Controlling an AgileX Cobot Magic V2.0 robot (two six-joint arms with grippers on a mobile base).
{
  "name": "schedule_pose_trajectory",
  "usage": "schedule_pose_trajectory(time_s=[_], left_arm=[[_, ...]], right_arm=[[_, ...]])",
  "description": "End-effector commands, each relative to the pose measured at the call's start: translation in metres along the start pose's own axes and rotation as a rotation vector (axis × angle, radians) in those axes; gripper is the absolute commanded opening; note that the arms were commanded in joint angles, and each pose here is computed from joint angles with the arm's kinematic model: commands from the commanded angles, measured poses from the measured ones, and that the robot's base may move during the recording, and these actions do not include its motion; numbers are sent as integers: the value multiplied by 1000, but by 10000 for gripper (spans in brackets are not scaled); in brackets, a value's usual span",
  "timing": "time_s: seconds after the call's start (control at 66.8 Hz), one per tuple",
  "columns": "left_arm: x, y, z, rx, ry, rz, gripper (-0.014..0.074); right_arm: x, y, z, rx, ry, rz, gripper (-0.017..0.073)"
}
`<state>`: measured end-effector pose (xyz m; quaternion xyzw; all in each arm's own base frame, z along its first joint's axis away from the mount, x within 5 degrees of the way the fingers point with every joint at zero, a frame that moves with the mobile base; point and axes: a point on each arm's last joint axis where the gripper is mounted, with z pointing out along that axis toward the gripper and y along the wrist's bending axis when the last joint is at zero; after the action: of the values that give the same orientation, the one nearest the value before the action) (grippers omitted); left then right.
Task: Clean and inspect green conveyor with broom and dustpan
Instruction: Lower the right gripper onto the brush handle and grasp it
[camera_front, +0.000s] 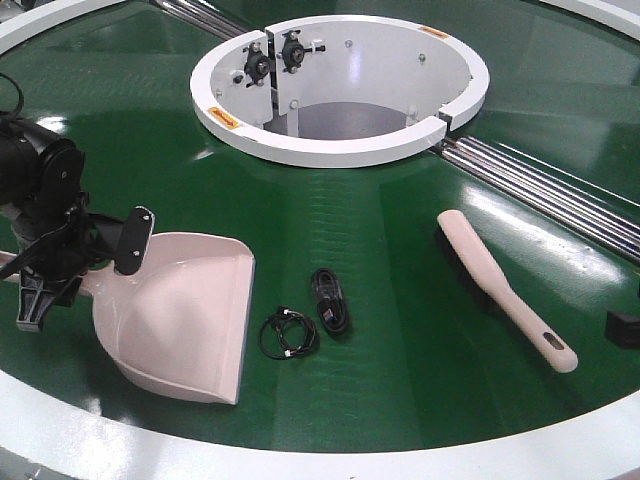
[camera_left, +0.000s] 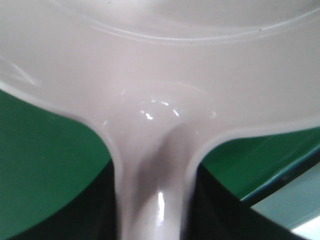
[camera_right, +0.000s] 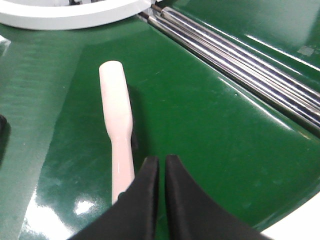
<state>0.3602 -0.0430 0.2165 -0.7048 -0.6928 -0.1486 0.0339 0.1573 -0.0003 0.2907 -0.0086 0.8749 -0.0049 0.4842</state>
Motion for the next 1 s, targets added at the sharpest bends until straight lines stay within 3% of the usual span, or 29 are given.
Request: schedule_pose_trajectory(time_s=[0.0,0.21,0.344,0.689,0.884,0.988], left_arm=[[5,5,-23,-96,-5,-29,-6],[5,5,-23,-96,-5,-29,-6],[5,5,-23,-96,-5,-29,-6],[5,5,-23,-96,-5,-29,-6],[5,5,-23,-95,-5,-29,-6],[5,5,-23,-95,-5,-29,-6]], right_arm=[[-27,-1,-2,0,-35,-34,146],[-56,3,14,-50,64,-70,461],[-69,7,38,-105,148,-62,563],[-82,11,108,-183,492,-76,546],[-79,28,141,-190,615,-188,545],[-77,32,156,-159,674,-171,545]])
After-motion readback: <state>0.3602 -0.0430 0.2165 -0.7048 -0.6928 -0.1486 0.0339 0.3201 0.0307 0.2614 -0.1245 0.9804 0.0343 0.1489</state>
